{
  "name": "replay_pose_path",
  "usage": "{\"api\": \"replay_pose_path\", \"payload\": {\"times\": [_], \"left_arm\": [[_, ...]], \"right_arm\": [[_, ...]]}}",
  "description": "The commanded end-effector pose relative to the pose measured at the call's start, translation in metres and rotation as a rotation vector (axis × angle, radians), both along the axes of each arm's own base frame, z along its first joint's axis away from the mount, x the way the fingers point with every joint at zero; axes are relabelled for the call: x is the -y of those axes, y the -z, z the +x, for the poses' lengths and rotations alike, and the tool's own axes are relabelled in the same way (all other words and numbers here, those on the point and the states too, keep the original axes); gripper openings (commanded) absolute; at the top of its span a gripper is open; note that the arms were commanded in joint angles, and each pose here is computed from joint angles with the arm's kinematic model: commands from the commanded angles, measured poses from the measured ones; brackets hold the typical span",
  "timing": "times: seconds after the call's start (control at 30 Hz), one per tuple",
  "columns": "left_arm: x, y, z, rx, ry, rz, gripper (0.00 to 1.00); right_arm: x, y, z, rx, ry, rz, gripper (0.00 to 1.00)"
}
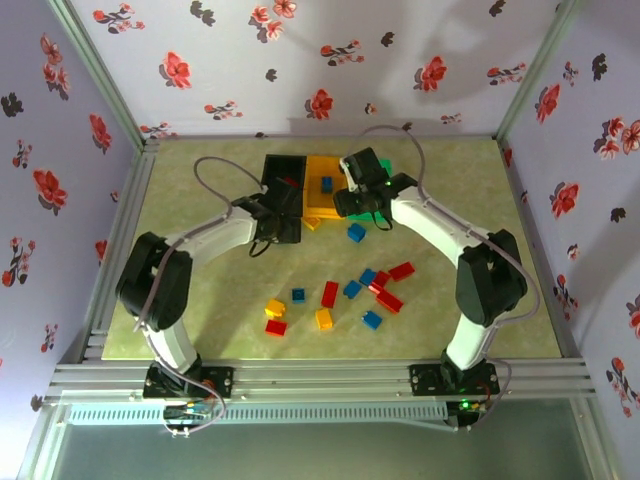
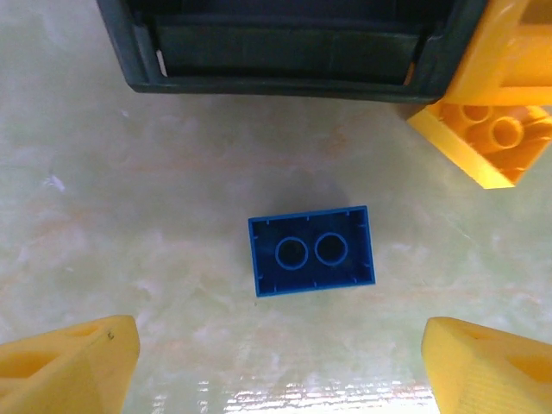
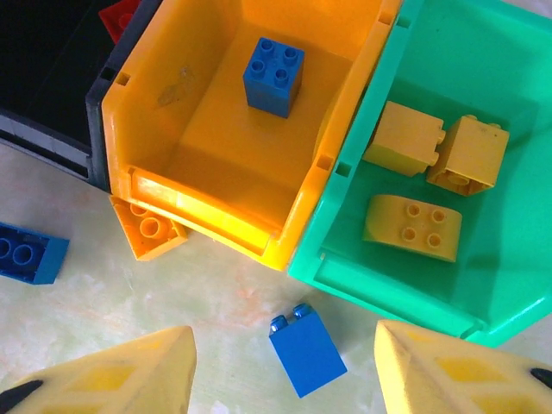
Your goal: Sort the legos into containers by color
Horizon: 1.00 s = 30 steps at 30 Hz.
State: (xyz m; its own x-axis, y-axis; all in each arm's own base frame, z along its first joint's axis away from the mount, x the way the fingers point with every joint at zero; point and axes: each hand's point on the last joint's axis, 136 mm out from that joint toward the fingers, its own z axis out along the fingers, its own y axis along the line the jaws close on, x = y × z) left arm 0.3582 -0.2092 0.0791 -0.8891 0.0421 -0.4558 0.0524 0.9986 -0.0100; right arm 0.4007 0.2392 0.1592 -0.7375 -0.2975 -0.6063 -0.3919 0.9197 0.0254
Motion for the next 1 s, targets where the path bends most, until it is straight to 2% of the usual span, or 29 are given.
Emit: {"api": "replay_pose_path", "payload": {"times": [0.0, 0.27, 0.4, 0.63, 0.8, 0.97], "left_arm": [[0.005, 0.008, 0.004, -0.032, -0.031, 0.003, 0.85], [0.011, 0.029, 0.012, -0.059, -0.024, 0.015, 0.83], [0.014, 0.04, 0.016, -0.076, -0.019, 0.022, 0.77], [0.011, 0.053, 0.024, -0.09, -0.028, 0.035, 0.71], [0.011, 0.056, 0.026, -0.089, -0.021, 0.037, 0.52], [0.011, 0.048, 0.026, -0.076, -0.017, 0.029, 0.41]], "right_arm": [[0.005, -0.015, 0.0, 0.036, 0.035, 0.033, 0.58], [0.009, -0.007, -0.005, 0.017, 0.043, 0.023, 0.58], [0.009, -0.004, -0.007, 0.009, 0.048, 0.027, 0.58], [0.012, 0.001, -0.011, -0.001, 0.053, 0.026, 0.58], [0.015, 0.0, -0.013, 0.004, 0.058, 0.021, 0.58], [0.016, 0.002, -0.014, 0.003, 0.06, 0.014, 0.57]]}}
